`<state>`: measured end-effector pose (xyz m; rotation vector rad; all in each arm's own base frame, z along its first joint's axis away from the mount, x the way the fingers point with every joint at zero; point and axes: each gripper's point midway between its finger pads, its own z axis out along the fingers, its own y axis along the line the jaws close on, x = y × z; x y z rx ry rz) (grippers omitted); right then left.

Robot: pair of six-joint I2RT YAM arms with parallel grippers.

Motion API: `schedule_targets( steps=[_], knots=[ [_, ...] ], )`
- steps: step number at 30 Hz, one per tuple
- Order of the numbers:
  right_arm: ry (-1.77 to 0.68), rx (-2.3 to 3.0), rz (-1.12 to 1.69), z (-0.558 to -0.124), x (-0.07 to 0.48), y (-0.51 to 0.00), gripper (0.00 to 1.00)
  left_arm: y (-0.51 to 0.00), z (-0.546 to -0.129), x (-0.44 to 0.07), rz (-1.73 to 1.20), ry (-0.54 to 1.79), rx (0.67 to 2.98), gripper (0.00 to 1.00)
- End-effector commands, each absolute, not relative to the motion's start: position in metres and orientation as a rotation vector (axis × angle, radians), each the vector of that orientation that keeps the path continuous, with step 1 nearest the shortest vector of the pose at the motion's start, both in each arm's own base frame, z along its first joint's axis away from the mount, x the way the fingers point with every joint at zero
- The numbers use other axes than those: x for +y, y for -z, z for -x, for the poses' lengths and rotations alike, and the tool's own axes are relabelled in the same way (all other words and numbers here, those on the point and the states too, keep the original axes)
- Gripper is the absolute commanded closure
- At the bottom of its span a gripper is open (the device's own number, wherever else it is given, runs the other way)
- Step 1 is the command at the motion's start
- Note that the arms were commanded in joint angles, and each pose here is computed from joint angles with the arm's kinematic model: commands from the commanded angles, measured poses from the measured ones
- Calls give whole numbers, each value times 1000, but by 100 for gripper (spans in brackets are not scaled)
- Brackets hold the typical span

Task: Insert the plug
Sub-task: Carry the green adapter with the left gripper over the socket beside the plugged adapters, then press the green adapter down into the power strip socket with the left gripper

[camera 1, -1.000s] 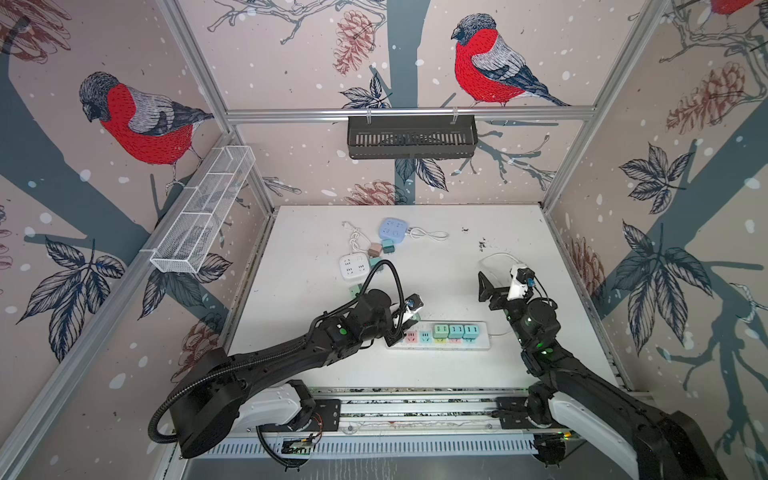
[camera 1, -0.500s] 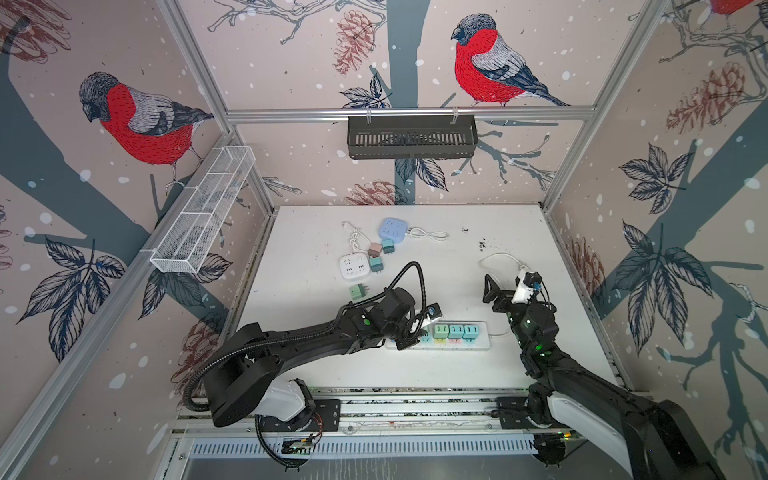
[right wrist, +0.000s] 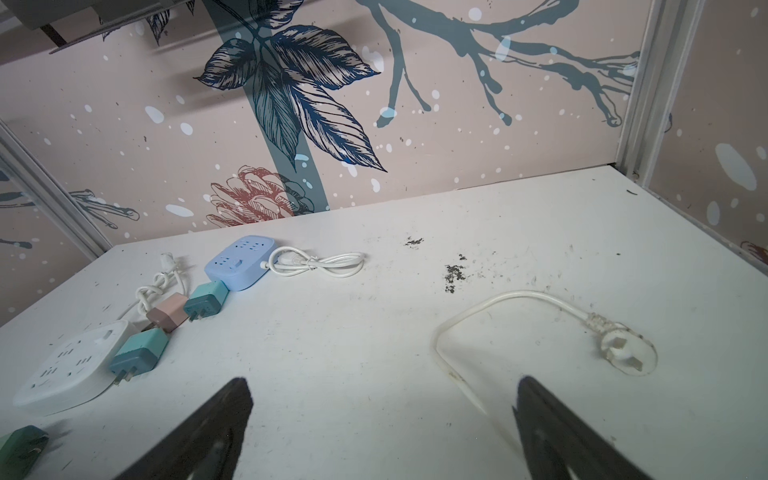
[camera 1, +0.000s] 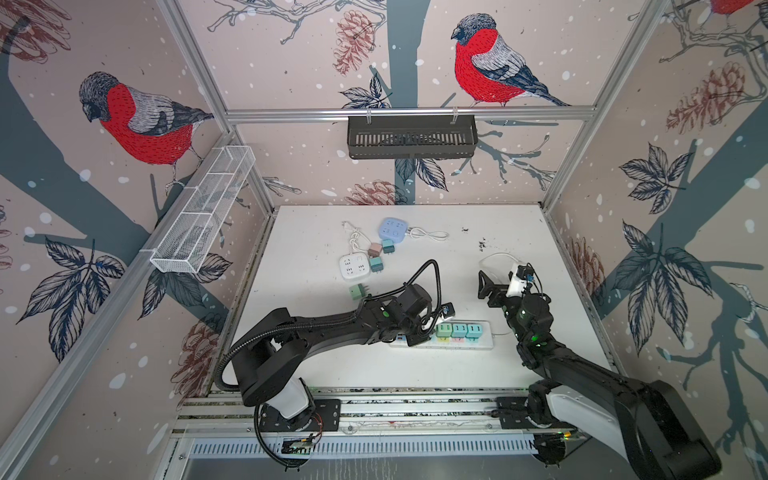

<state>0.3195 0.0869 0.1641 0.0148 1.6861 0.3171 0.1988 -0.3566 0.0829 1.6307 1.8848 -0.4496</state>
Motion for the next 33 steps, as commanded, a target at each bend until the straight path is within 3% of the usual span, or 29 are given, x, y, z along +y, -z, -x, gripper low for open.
schedule_targets(
  steps=[1, 33],
  knots=[
    [-318, 1672, -4, -321, 89, -169, 1, -67, -188, -346, -1717, 415, 1940, 100],
    [-309, 1707, 26, -328, 97, -164, 0, -72, -181, -348, -1742, 409, 1983, 100]
  ],
)
